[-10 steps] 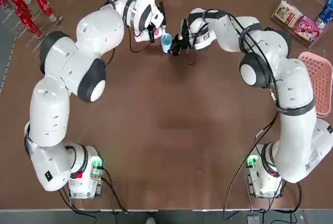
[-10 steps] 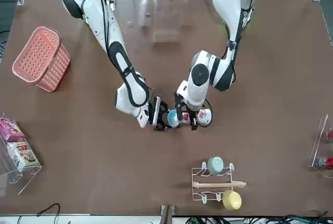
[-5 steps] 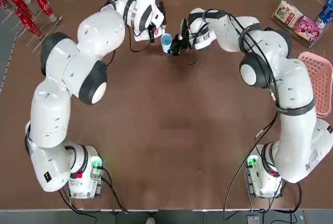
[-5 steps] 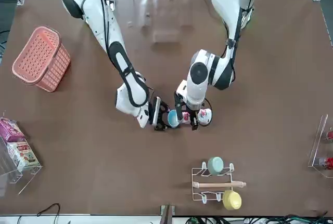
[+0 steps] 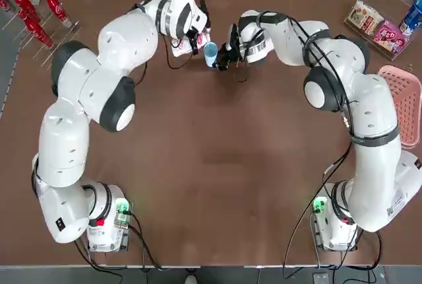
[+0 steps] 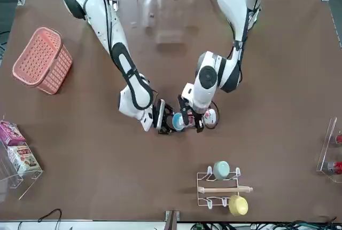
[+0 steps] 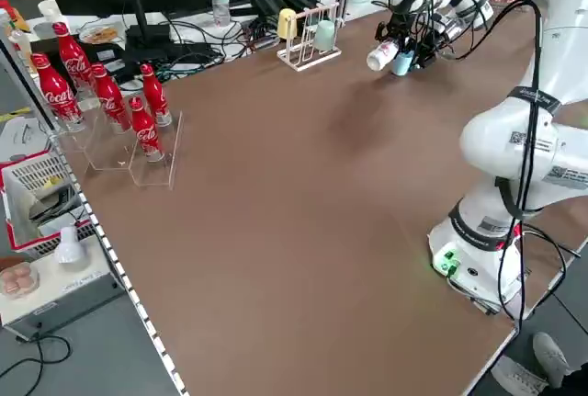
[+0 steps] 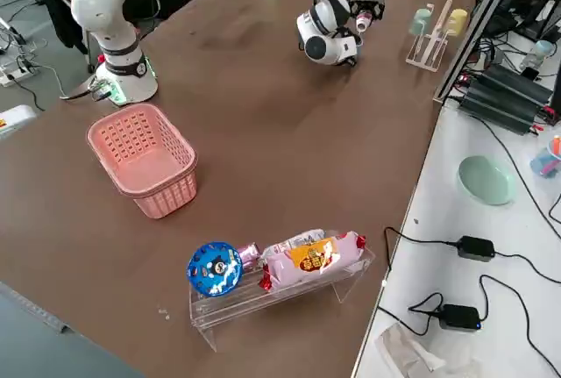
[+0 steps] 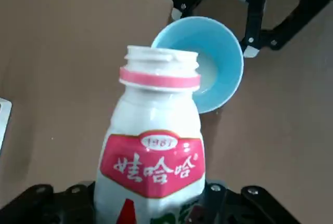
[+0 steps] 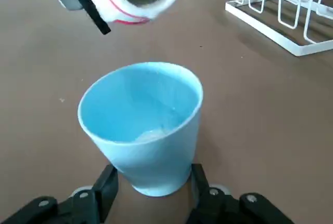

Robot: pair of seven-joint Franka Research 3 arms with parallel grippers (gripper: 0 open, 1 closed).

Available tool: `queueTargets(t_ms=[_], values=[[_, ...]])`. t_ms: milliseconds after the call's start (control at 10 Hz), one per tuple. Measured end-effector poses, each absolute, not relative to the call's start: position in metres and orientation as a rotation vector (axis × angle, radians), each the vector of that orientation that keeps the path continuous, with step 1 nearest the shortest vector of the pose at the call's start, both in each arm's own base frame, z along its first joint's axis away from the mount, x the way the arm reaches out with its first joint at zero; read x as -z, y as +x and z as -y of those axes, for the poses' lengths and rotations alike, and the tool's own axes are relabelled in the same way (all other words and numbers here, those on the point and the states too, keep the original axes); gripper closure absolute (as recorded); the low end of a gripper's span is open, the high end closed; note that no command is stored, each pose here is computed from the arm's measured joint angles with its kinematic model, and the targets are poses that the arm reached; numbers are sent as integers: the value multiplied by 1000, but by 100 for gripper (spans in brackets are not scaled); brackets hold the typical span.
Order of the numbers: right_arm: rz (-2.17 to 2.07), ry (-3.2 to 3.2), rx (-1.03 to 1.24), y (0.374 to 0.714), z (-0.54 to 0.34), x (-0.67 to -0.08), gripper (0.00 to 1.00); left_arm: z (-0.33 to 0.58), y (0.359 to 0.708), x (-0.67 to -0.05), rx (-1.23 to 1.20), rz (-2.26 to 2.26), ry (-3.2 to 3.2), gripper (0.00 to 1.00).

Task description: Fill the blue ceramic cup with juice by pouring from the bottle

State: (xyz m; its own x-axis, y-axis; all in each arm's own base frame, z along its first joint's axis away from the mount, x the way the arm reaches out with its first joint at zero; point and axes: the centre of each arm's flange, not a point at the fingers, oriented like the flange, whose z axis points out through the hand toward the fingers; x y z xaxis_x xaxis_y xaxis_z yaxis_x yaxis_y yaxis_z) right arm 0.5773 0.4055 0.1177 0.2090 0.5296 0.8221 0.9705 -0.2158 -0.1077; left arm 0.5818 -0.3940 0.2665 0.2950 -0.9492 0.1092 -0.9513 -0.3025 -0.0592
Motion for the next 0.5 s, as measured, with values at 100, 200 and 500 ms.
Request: queueTargets(t_ms=[100,200,500], values=[[1393,-1842,875,577,-406,-118,36,391,584,-266,-195,1806,2520,50],[1393,-1842,876,577,-406,-118,36,386,587,-266,-201,1750,2525,50],[1393,-1842,877,578,-406,-118,36,378,592,-266,-217,1633,2503,50]])
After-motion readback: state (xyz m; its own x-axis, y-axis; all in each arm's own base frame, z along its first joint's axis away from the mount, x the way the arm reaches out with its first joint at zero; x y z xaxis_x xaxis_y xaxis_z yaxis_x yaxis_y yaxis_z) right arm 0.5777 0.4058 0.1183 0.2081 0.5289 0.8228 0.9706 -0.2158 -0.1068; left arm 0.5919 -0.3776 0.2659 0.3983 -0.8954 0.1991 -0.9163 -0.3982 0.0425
